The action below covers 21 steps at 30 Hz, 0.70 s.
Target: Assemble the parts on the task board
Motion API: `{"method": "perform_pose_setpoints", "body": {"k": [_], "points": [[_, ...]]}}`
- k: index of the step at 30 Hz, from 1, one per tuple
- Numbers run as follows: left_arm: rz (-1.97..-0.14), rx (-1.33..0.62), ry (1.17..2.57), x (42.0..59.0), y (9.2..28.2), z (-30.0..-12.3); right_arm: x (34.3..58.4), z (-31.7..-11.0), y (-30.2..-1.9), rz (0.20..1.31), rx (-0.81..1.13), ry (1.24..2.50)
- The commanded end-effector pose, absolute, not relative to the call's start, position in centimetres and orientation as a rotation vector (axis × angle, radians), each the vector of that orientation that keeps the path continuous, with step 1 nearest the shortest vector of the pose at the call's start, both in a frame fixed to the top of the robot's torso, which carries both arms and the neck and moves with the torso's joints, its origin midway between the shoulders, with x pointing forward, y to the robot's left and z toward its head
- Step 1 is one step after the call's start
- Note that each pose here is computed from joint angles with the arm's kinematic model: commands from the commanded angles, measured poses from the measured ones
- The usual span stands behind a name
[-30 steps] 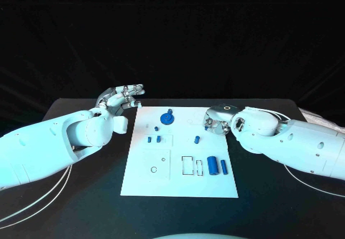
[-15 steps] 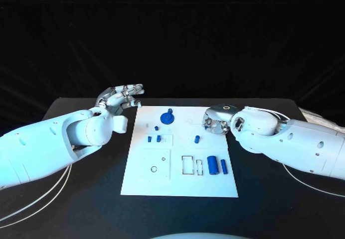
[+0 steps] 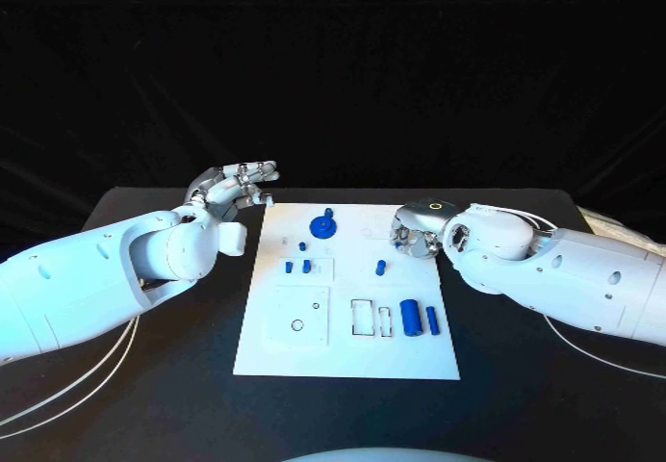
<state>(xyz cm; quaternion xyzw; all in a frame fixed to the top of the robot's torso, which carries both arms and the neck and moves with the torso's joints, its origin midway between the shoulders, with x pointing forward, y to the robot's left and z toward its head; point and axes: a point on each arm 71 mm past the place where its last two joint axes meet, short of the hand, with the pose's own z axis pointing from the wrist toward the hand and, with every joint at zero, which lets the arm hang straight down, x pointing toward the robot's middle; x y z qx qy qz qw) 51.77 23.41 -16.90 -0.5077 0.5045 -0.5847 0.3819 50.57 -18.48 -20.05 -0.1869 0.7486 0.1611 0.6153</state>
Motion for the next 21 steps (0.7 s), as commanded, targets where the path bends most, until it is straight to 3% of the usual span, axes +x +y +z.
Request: {"method": "perform_pose_setpoints", "body": {"k": [1, 21], "points": [[-1.515, -1.276, 1.297, 51.7, 23.1, -16.8, 50.0, -21.0, -18.0, 0.354, -0.468, 1.732], [-1.509, -1.276, 1.296, 51.8, 23.2, -16.8, 49.1, -18.5, -18.5, 0.457, -0.356, 1.57]]}}
